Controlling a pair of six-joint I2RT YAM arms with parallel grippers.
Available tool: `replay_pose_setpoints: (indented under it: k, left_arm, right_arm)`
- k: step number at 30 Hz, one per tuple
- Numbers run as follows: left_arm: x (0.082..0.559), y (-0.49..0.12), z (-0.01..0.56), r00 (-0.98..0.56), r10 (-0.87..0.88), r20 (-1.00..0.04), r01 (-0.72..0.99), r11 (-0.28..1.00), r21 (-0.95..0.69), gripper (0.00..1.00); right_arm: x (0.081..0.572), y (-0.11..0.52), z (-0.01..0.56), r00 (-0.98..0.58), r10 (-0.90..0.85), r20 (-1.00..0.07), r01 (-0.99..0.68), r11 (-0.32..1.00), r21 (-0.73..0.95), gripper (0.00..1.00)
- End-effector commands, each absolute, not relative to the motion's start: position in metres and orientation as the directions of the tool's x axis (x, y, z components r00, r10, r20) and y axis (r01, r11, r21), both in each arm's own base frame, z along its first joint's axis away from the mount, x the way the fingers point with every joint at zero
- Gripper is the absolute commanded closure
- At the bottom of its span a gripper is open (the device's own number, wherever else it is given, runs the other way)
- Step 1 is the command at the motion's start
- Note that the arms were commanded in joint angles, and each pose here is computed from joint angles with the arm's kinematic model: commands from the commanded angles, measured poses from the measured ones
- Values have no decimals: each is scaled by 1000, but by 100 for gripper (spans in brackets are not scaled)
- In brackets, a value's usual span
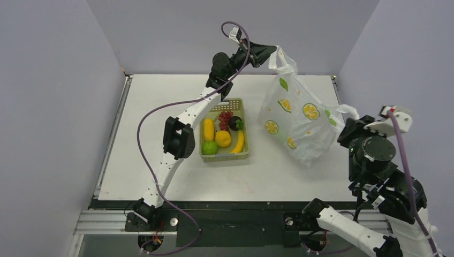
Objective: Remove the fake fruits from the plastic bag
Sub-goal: Adjust the plastic bag at the center of the board.
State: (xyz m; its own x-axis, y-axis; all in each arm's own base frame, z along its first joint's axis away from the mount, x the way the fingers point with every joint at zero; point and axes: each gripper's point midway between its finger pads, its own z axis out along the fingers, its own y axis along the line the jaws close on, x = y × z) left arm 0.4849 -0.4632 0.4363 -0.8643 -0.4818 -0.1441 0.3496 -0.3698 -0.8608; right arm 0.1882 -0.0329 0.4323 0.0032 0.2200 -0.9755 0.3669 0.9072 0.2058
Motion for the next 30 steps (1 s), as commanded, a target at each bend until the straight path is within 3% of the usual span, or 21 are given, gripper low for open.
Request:
replay_pose_setpoints:
  k: [1, 4, 6, 7, 8, 10, 11, 12, 13, 17, 20, 23, 27, 30]
  left_arm:
    - [510, -437, 408, -882, -463, -84, 289, -393, -873, 100]
    - [489, -443, 391, -925, -362, -114, 258, -379, -889, 100]
    - [473, -439, 386, -930, -329, -165, 284, -352, -892, 88]
    - [466, -436, 384, -915, -335, -223, 326, -292, -899, 75]
    - [459, -434, 378, -912, -311, -268, 348, -240, -906, 70]
    - [453, -424, 357, -882, -304, -360, 394, -55, -917, 51]
    - [445, -414, 362, -842, -302, -446, 454, 50, -890, 48]
    - [444, -406, 350, -836, -296, -461, 449, 112, -886, 44]
    - [436, -392, 352, -804, -287, -521, 480, 202, -853, 43]
    - [415, -342, 333, -766, -277, -580, 453, 407, -793, 42]
    - [397, -307, 299, -783, -281, -555, 370, 506, -779, 42]
    - [367, -289, 300, -764, -309, -567, 364, 519, -773, 42]
    - [320, -273, 267, -798, -345, -495, 293, 495, -818, 42]
    - [285, -263, 288, -760, -398, -514, 328, 447, -832, 37]
  right_arm:
    - [197, 52, 356, -276, 188, -943, -10, 980, 198, 100]
    - [187, 103, 308, -438, 167, -883, -202, 939, 277, 100]
    - [170, 136, 295, -510, 147, -848, -345, 867, 358, 100]
    - [157, 153, 290, -542, 131, -830, -417, 815, 401, 100]
    - [153, 157, 288, -551, 127, -825, -436, 799, 415, 100]
    - [142, 165, 283, -566, 110, -817, -474, 768, 431, 100]
    - [137, 168, 280, -572, 99, -814, -489, 755, 436, 100]
    - [136, 169, 278, -573, 98, -813, -491, 753, 437, 100]
    - [135, 171, 272, -584, 94, -806, -486, 755, 440, 100]
    - [138, 176, 264, -593, 104, -799, -471, 759, 449, 100]
    - [142, 172, 261, -585, 133, -800, -441, 776, 451, 100]
    - [142, 171, 256, -589, 147, -794, -427, 778, 461, 100]
    - [140, 171, 244, -612, 151, -777, -408, 781, 473, 100]
    - [138, 170, 233, -633, 161, -757, -381, 786, 486, 100]
